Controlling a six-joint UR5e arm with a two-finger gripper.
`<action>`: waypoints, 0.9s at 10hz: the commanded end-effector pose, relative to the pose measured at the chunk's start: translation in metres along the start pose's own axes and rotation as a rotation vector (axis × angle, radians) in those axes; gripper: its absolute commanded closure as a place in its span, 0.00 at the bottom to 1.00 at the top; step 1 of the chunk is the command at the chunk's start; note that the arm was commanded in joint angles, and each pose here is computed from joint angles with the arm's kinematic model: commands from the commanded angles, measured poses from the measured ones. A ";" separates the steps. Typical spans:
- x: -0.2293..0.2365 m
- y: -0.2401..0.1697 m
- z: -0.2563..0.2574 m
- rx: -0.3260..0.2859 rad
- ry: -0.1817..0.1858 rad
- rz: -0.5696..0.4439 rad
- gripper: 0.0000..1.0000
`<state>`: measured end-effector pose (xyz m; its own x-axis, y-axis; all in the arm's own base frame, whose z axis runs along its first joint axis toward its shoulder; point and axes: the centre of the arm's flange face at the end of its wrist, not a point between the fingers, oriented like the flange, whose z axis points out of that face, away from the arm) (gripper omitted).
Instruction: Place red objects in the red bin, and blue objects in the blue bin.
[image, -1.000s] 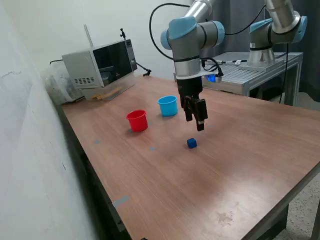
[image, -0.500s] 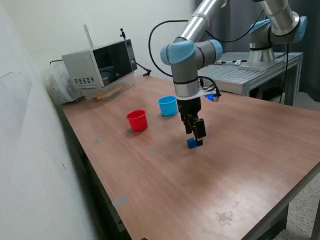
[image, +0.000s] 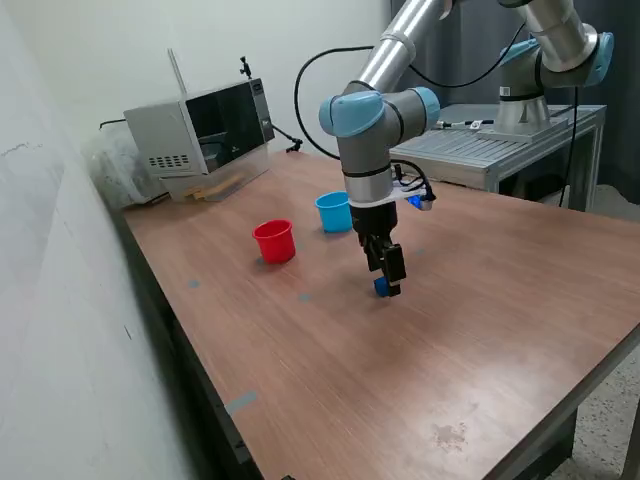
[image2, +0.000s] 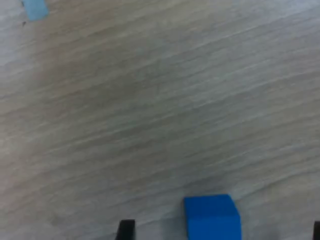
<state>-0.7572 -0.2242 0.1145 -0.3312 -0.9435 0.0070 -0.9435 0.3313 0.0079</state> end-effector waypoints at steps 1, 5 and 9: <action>-0.002 0.002 0.001 -0.004 -0.006 0.003 1.00; -0.003 0.006 -0.004 -0.021 -0.024 0.001 1.00; -0.008 0.005 -0.103 -0.122 0.014 -0.004 1.00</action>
<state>-0.7610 -0.2175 0.1656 -0.3302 -0.9439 0.0027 -0.9411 0.3294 0.0766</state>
